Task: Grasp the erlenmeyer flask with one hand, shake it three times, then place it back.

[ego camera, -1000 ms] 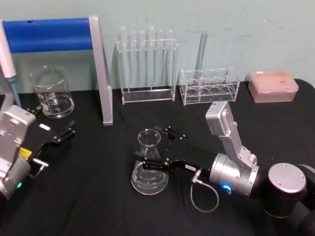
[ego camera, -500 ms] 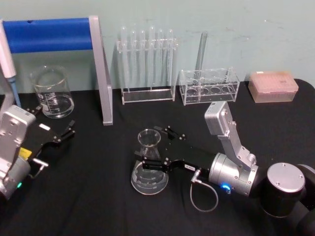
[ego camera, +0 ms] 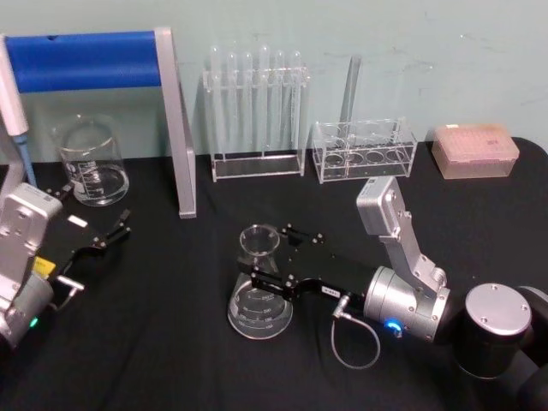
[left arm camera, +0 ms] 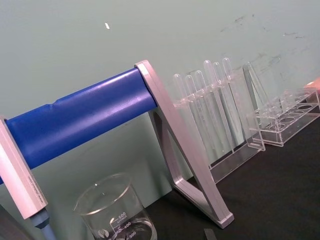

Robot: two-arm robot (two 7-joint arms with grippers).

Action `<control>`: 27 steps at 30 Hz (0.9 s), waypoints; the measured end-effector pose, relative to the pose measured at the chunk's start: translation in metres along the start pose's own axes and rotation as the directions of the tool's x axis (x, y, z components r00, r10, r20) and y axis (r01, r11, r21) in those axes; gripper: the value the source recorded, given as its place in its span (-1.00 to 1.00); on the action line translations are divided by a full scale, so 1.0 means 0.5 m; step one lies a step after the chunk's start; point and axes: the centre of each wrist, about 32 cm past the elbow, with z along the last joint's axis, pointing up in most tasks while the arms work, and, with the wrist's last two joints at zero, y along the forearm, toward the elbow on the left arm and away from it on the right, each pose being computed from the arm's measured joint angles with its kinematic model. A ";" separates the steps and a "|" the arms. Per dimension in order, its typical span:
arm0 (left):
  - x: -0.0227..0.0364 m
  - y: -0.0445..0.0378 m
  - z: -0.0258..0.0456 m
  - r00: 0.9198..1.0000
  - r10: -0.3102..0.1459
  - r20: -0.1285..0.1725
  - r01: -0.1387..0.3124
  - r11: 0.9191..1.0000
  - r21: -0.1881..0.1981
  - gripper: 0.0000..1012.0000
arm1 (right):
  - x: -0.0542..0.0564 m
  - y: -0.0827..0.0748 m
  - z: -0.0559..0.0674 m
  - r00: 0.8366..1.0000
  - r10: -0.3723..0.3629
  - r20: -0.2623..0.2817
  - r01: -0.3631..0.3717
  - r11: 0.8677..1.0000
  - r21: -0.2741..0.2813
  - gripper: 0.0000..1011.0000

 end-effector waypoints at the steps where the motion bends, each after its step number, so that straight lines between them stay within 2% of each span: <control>1: 0.000 0.000 0.000 1.000 0.000 0.000 0.000 1.000 0.000 0.98 | 0.000 0.000 0.000 1.000 0.000 0.000 0.000 1.000 0.000 0.36; 8: 0.000 0.000 0.000 1.000 0.000 0.000 0.000 1.000 0.000 0.98 | 0.000 0.000 0.000 1.000 0.000 0.000 0.000 1.000 0.000 -0.07; 10: 0.000 0.000 0.000 1.000 0.000 0.000 0.000 1.000 0.000 0.98 | 0.000 0.000 0.000 1.000 0.000 0.000 0.000 1.000 0.000 -0.11; 19: 0.000 0.000 0.000 1.000 0.000 0.000 0.000 1.000 0.000 0.98 | 0.000 -0.003 0.001 1.000 -0.004 0.000 0.004 1.000 0.003 -0.11; 23: 0.000 0.000 0.000 1.000 0.000 0.000 0.000 1.000 0.000 0.98 | 0.001 -0.013 0.011 1.000 -0.026 0.007 0.026 1.000 0.012 -0.11; 27: 0.000 0.000 0.000 1.000 0.000 0.000 0.000 1.000 0.000 0.98 | 0.001 -0.028 0.035 0.998 -0.060 0.026 0.059 0.998 0.016 -0.11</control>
